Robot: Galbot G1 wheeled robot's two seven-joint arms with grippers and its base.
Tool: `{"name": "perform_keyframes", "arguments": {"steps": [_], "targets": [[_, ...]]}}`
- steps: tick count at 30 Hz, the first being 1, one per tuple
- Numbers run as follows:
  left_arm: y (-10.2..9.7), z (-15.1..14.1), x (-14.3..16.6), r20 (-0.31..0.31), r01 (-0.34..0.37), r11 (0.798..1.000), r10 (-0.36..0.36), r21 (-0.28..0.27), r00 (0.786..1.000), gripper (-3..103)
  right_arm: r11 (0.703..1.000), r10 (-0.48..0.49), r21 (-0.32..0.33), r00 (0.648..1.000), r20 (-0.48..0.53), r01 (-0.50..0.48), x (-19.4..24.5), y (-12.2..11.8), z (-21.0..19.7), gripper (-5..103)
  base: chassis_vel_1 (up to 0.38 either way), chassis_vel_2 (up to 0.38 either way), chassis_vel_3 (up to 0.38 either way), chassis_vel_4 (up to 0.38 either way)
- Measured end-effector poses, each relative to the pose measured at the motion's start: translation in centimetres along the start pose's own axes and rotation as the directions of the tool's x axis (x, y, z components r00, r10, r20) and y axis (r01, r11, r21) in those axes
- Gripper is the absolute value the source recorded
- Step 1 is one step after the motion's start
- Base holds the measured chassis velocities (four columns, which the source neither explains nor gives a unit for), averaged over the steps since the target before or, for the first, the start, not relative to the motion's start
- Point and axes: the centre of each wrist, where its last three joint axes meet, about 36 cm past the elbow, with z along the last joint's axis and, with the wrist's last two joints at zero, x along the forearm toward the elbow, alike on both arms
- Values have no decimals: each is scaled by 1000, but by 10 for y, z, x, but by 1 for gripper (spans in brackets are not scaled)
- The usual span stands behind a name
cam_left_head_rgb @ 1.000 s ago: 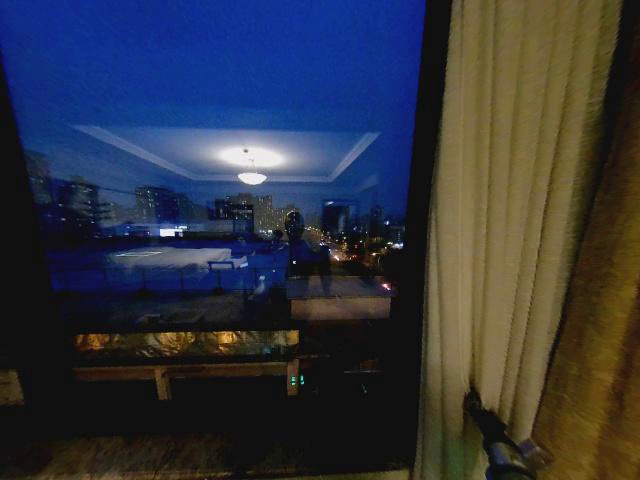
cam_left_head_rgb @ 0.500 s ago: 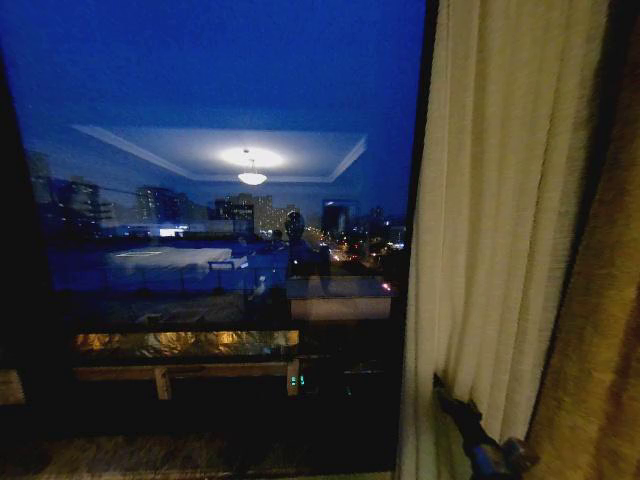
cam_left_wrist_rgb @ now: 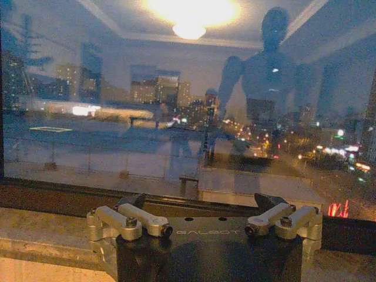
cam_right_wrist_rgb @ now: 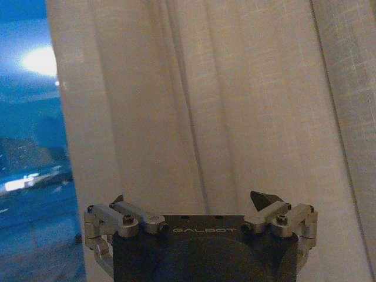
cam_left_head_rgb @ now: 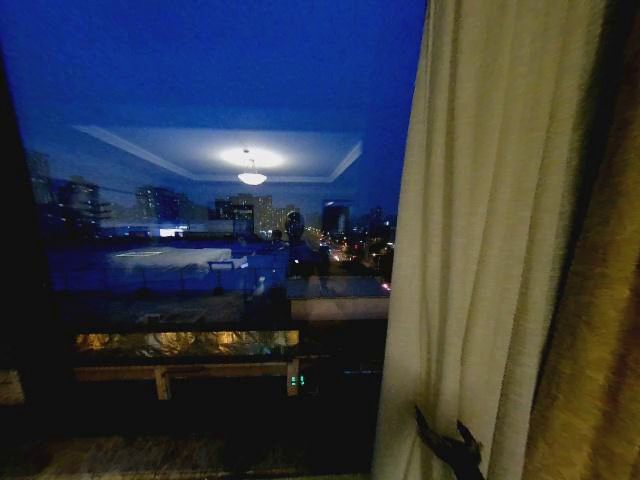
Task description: Open the curtains by pulling them apart, changing their state from closed to fully open.
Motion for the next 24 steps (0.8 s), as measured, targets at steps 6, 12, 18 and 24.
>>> {"name": "perform_keyframes", "arguments": {"steps": [6, 12, 18, 24], "targets": [[-2, 0, -2, 1, 0, 1000, 0, 7, 1000, 100, 999, -44, 23, 998, 48, 43, 12, 10, -11, 100, 0, 0, 0, 0], [0, 6, 0, -12, 12, 1000, -11, 9, 1000, 100, 996, -88, 10, 988, 131, 87, 14, 37, -54, 100, 0, 0, 0, 0], [-2, 12, 1, -21, 10, 1000, -10, 10, 1000, 100, 992, -123, -12, 981, 150, 126, -1, 60, -75, 100, 0, 0, 0, 0], [-5, 11, 0, -17, 0, 1000, 1, 6, 1000, 100, 991, -122, -35, 982, 142, 128, -37, 77, -74, 100, 0, 0, 0, 0]]}}
